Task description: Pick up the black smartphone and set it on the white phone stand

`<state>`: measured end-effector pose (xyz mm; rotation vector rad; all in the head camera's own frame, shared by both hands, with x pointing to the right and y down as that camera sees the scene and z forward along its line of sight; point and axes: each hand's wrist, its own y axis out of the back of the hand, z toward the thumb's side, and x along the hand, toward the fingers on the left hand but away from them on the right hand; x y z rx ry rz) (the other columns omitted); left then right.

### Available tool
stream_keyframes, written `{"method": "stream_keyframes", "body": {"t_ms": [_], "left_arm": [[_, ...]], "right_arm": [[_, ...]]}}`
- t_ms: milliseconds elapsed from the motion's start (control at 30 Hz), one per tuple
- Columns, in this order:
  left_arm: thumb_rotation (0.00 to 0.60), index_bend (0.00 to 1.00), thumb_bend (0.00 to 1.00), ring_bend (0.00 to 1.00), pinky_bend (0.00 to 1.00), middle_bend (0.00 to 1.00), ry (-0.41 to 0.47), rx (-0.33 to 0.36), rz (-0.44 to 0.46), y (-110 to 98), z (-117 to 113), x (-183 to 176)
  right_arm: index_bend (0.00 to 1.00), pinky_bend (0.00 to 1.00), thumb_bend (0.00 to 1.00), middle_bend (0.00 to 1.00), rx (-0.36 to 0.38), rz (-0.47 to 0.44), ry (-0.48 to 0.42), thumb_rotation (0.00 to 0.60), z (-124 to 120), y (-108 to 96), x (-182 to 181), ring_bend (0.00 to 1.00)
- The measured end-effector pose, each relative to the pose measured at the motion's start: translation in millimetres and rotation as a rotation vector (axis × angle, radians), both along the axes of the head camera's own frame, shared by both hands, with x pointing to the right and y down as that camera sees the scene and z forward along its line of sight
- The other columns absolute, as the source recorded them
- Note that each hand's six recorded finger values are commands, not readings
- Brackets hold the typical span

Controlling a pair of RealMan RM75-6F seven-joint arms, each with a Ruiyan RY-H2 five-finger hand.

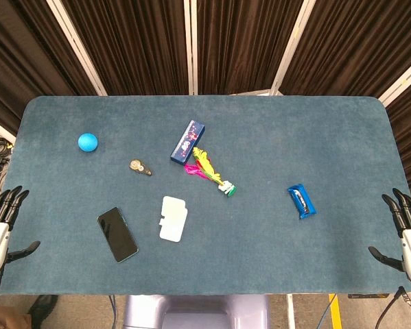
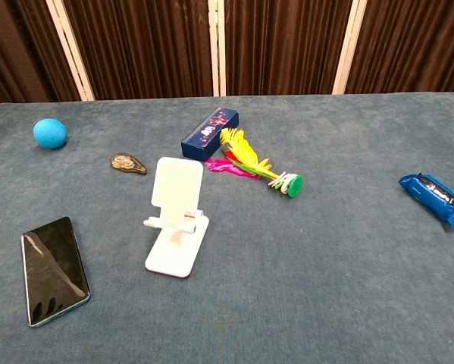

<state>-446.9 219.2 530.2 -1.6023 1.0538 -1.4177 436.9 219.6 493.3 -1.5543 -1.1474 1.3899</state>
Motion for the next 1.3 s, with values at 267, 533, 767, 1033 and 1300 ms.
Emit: {"method": "stream_keyframes", "body": {"t_ms": [267, 533, 767, 1033, 1300], "left_arm": [[0.600, 0.00, 0.00, 0.00, 0.00, 0.00, -0.004, -0.014, 0.012, 0, 4, 1], [0.600, 0.00, 0.00, 0.00, 0.00, 0.00, -0.011, -0.094, 0.137, -5, 30, 18], [0.600, 0.02, 0.00, 0.00, 0.00, 0.00, -0.036, -0.189, 0.467, -17, 84, 59], [0.600, 0.11, 0.00, 0.02, 0.05, 0.00, -0.122, -0.272, 0.765, -17, 129, 97], [0.600, 0.17, 0.00, 0.06, 0.09, 0.02, -0.182, -0.321, 0.922, -9, 151, 112]], "right_arm": [[0.00, 0.00, 0.00, 0.00, -0.003, 0.002, 0.002, 0.600, 0, 0, 1, 0.00], [0.00, 0.00, 0.00, 0.00, -0.002, 0.022, 0.007, 0.600, 0, -1, 5, 0.00], [0.00, 0.00, 0.00, 0.00, -0.021, 0.040, 0.036, 0.600, 8, -4, 9, 0.00], [0.00, 0.00, 0.00, 0.00, -0.036, 0.061, 0.066, 0.600, 14, -7, 14, 0.00], [0.00, 0.00, 0.00, 0.00, -0.046, 0.069, 0.080, 0.600, 18, -7, 15, 0.00]]}}
